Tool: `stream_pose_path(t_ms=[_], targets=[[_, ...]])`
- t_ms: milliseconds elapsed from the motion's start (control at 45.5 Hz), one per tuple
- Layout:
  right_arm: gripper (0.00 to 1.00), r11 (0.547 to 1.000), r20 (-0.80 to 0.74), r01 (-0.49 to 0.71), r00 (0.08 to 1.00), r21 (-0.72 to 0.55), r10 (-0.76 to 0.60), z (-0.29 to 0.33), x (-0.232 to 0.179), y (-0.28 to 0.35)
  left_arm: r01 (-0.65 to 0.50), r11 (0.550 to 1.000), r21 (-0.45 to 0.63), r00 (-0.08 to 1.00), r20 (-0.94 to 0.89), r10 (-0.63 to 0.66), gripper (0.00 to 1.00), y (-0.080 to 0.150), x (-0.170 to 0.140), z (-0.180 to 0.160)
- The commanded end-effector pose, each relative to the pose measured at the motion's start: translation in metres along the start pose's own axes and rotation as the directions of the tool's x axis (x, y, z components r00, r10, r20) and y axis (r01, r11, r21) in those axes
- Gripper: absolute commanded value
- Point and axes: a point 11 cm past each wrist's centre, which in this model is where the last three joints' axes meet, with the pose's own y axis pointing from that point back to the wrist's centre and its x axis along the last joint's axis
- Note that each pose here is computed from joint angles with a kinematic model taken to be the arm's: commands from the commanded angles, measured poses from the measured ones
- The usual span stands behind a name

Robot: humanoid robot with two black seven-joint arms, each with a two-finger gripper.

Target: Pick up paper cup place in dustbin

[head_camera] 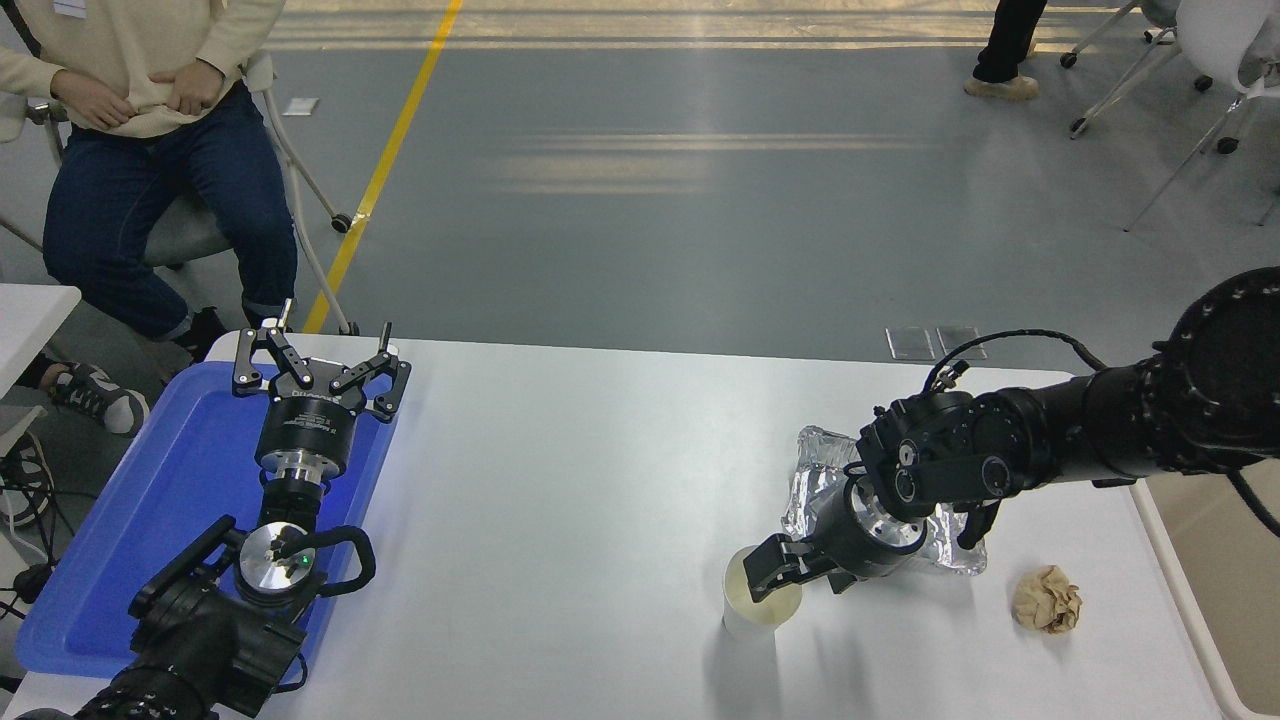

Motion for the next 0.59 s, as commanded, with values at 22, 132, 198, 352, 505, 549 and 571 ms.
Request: stream_pose_path(t_ms=[22,132,198,352,505,549,571], targets=[[0.57,1.0,-0.008,-0.012,1.0,-0.008,0.012,0.0048,-0.0007,-0.0051,0.0,1.0,0.0,1.0,0.0,0.0,1.0,0.0001,0.0001,0.0],[0.32,1.0,-0.009,-0.022,1.0,-0.011,0.022,0.0057,0.0029,-0.0029,0.001,1.0,0.0,1.0,0.0,-0.001,1.0,-0.0005,-0.0005,0.0001],[0.03,1.0,-0.007,-0.025,1.0,-0.011,0.024,0.0061,0.0039,-0.002,0.0,1.0,0.0,1.0,0.0,0.0,1.0,0.0001,0.0001,0.0],[0.0,1.0,-0.01,-0.028,1.0,-0.012,0.028,0.0058,0.0053,-0.0015,0.0,1.0,0.0,1.0,0.0,0.0,1.0,0.0001,0.0001,0.0],[0.0,0.999,-0.013,-0.03,0.999,-0.013,0.03,0.0052,0.0064,0.0001,0.0,1.0,0.0,1.0,0.0,0.0,1.0,0.0001,0.0001,0.0],[0.0,0.999,-0.014,-0.031,0.999,-0.014,0.031,0.0051,0.0069,0.0005,0.001,1.0,0.0,1.0,0.0,-0.001,1.0,-0.0005,-0.0005,0.0001],[0.0,0.999,-0.015,-0.032,0.999,-0.014,0.032,0.0049,0.0074,0.001,0.0,1.0,-0.002,1.0,0.0,0.0,1.0,0.0,0.0001,0.0003]])
